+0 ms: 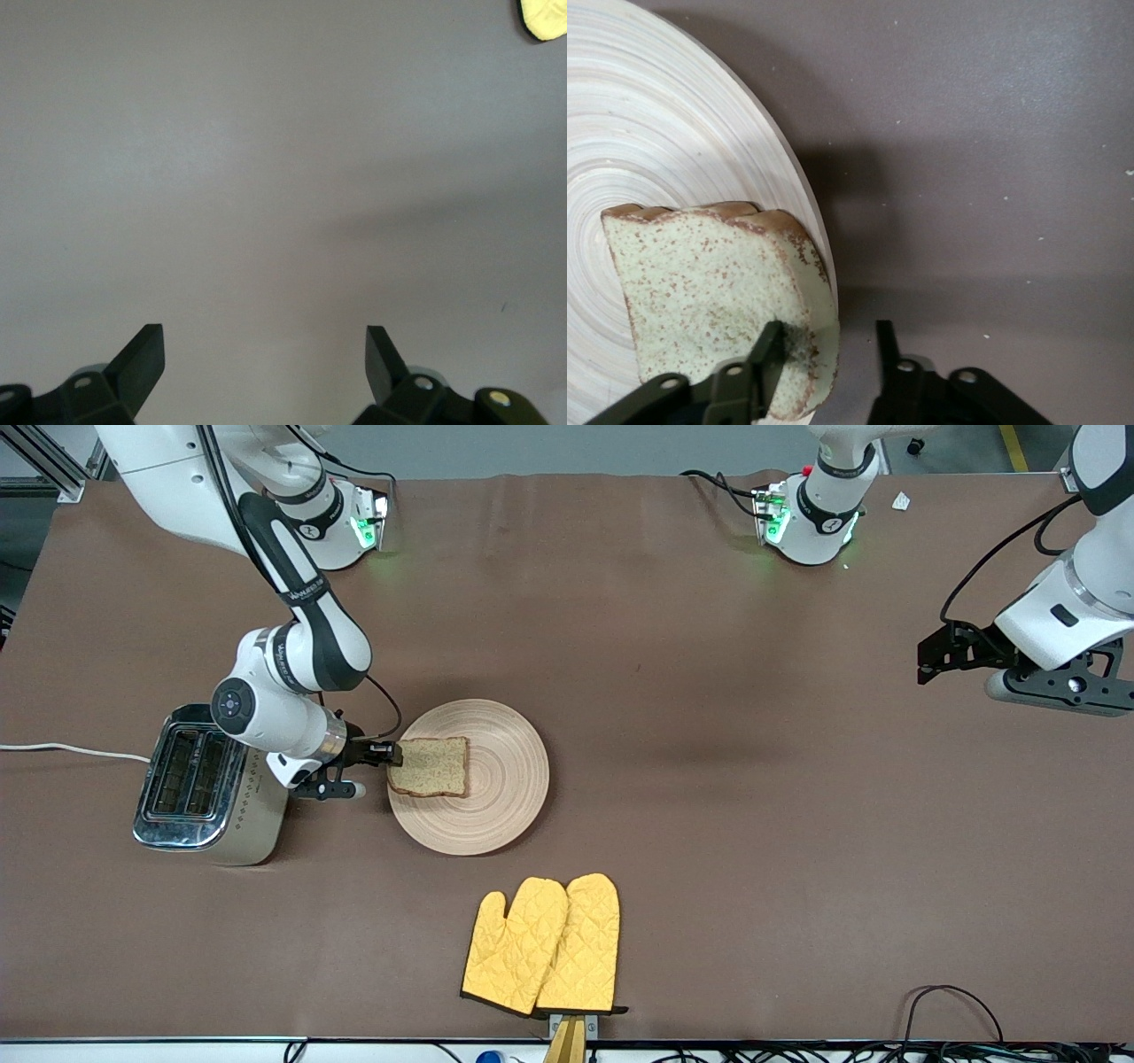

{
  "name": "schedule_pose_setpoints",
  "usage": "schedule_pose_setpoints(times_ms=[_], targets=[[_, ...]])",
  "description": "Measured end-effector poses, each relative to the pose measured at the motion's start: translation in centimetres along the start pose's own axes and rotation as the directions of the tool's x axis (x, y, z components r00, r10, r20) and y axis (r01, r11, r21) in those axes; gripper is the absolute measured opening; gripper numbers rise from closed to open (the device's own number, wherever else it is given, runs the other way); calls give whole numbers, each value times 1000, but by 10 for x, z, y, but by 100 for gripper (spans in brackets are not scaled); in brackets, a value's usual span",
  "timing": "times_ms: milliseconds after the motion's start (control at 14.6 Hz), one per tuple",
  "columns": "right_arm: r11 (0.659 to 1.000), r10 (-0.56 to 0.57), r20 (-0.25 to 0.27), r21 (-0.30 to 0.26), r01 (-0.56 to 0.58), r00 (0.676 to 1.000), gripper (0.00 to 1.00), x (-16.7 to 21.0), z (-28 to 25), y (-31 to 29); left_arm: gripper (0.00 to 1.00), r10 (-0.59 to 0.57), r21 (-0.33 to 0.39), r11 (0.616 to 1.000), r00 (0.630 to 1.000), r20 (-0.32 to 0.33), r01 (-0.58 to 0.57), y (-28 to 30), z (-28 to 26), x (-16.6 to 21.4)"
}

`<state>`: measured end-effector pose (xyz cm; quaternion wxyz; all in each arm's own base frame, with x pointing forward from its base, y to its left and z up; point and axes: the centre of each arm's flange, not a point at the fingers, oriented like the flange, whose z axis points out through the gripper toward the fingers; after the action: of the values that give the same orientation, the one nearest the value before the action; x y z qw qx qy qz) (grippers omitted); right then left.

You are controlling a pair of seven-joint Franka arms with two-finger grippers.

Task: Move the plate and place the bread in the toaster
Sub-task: 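Grasp the bread slice edge with the right gripper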

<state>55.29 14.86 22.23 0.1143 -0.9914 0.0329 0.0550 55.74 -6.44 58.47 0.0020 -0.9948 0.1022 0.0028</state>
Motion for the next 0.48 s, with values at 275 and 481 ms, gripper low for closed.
schedule_pose_setpoints(times_ms=[275, 481], targets=[[1000, 29, 3, -1, -29, 1000, 41, -3, 2, -12, 100, -16, 2, 1000, 999, -31, 17, 7, -11, 3], [999, 33, 6, -3, -33, 999, 22, -7, 5, -21, 100, -34, 2, 999, 998, -48, 34, 5, -19, 3]])
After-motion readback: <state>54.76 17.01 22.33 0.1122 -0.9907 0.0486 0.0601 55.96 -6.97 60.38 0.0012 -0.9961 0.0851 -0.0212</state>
